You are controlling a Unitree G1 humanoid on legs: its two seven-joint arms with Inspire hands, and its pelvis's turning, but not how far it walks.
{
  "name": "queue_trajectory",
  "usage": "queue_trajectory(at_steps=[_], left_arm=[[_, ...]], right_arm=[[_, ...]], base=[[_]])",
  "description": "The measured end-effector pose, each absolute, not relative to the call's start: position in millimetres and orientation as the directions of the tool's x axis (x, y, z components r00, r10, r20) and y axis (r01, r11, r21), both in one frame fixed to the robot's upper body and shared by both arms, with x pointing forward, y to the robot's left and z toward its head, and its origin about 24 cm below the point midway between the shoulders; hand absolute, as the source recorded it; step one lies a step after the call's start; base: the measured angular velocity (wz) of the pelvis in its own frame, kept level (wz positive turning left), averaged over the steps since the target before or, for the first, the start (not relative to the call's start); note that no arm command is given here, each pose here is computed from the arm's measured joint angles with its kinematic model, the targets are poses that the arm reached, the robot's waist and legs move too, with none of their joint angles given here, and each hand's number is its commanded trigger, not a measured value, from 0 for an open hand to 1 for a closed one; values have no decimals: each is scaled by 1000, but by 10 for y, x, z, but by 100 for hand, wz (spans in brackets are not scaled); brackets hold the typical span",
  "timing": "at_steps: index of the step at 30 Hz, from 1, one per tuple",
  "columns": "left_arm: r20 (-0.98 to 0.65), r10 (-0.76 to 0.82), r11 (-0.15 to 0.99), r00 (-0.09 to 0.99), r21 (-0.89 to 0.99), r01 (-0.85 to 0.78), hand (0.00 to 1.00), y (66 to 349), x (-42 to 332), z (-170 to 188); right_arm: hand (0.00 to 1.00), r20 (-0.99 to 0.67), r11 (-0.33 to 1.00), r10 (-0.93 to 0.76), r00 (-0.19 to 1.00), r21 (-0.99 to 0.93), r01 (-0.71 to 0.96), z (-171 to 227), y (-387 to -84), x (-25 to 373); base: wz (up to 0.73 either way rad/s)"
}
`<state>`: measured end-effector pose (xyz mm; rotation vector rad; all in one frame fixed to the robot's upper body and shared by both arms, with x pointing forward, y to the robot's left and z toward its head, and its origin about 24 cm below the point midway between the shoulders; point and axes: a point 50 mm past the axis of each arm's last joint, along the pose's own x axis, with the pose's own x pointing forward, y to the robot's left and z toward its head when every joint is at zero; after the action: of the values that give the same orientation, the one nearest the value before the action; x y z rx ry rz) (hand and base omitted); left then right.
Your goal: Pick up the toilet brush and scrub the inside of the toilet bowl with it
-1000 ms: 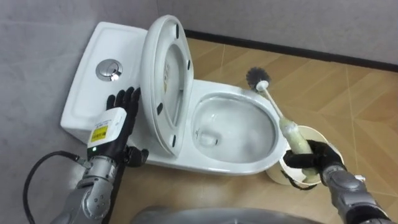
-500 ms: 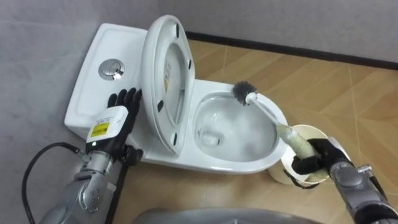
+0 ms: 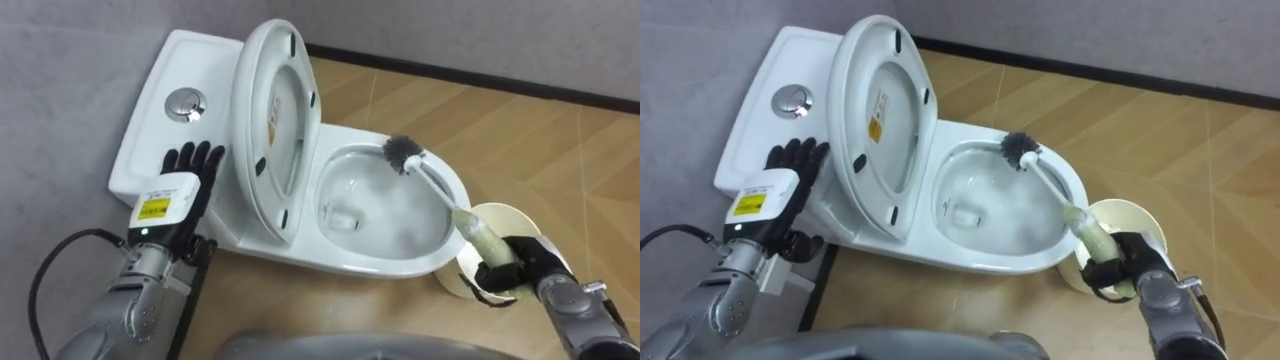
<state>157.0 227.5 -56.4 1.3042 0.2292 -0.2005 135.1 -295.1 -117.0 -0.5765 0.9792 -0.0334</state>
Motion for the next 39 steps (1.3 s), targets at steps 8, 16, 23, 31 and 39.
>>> queue_trajectory(at_steps=[8,16,23,31,39], left_arm=[[-195,119,227,973,960,165,0,2516,1594,-474],[-119,141,205,983,975,89,0,2552,1603,-425],[-113,151,196,982,977,82,0,2545,1599,-432],[-104,130,205,986,976,76,0,2491,1654,-423],[-65,101,199,993,979,44,0,2439,1876,-367]], right_arm=[[100,-796,866,-290,532,-455,-209,-1229,-2972,1218],[100,-821,859,-281,498,-446,-250,-1273,-2975,1116],[100,-838,837,-251,485,-439,-326,-1285,-2953,1107],[100,-855,716,-203,478,-463,-523,-1306,-2856,1142],[100,-835,483,-176,521,-535,-694,-1267,-2740,1293]], base=[[10],[1],[0],[-3],[-3]])
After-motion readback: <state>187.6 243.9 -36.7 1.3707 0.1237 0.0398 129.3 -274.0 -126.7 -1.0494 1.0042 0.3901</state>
